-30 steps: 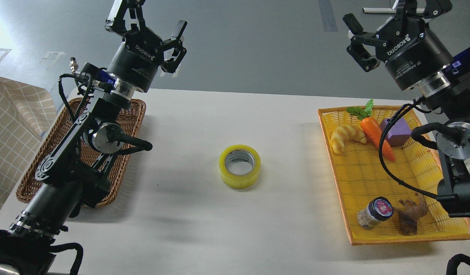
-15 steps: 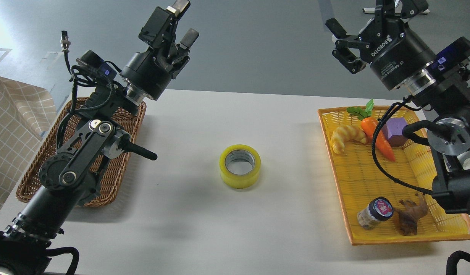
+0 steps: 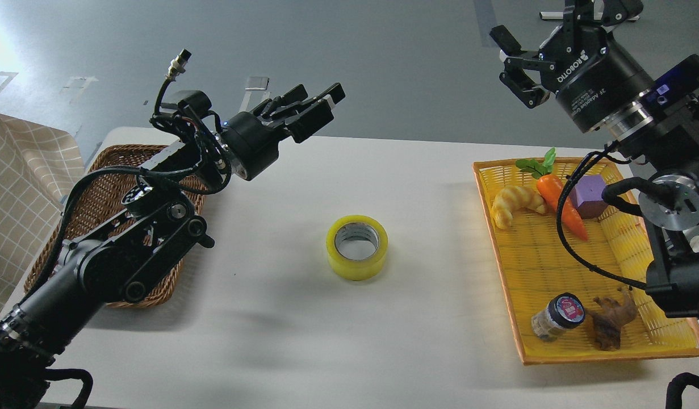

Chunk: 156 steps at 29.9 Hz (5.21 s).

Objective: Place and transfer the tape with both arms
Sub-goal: 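Reach the left gripper toward the tape roll on the table, then hook the left gripper into the tape roll's hole and grasp it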

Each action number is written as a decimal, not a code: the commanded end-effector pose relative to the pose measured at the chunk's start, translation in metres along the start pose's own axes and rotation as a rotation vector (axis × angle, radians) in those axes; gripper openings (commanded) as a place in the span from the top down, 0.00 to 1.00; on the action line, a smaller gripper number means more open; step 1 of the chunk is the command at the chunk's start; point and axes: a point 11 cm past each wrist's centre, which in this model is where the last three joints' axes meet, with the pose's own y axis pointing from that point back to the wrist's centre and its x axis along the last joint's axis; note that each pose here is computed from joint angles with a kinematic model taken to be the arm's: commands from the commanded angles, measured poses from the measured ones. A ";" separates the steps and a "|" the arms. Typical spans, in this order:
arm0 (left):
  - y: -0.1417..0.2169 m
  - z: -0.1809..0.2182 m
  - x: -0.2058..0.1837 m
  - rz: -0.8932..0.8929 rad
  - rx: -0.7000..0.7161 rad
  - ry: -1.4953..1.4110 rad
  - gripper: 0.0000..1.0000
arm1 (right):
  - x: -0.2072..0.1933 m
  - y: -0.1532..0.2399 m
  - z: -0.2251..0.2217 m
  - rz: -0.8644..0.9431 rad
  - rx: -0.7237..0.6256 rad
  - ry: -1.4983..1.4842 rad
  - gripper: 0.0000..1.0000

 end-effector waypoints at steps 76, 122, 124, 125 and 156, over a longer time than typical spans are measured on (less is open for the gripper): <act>0.018 -0.020 -0.165 -0.377 0.118 -0.185 0.02 | 0.025 0.009 -0.020 0.048 0.001 0.067 0.00; 0.023 -0.020 -0.191 -0.435 0.105 -0.221 0.25 | 0.040 0.023 -0.002 0.096 -0.054 0.057 0.00; 0.023 -0.020 -0.191 -0.435 0.105 -0.221 0.35 | 0.040 0.024 0.000 0.100 -0.057 0.055 0.00; 0.023 -0.020 -0.191 -0.435 0.105 -0.221 0.42 | 0.040 0.024 0.000 0.104 -0.057 0.053 0.00; 0.009 -0.008 -0.178 -0.397 0.071 -0.232 0.92 | 0.050 0.039 0.017 0.192 -0.093 0.026 0.00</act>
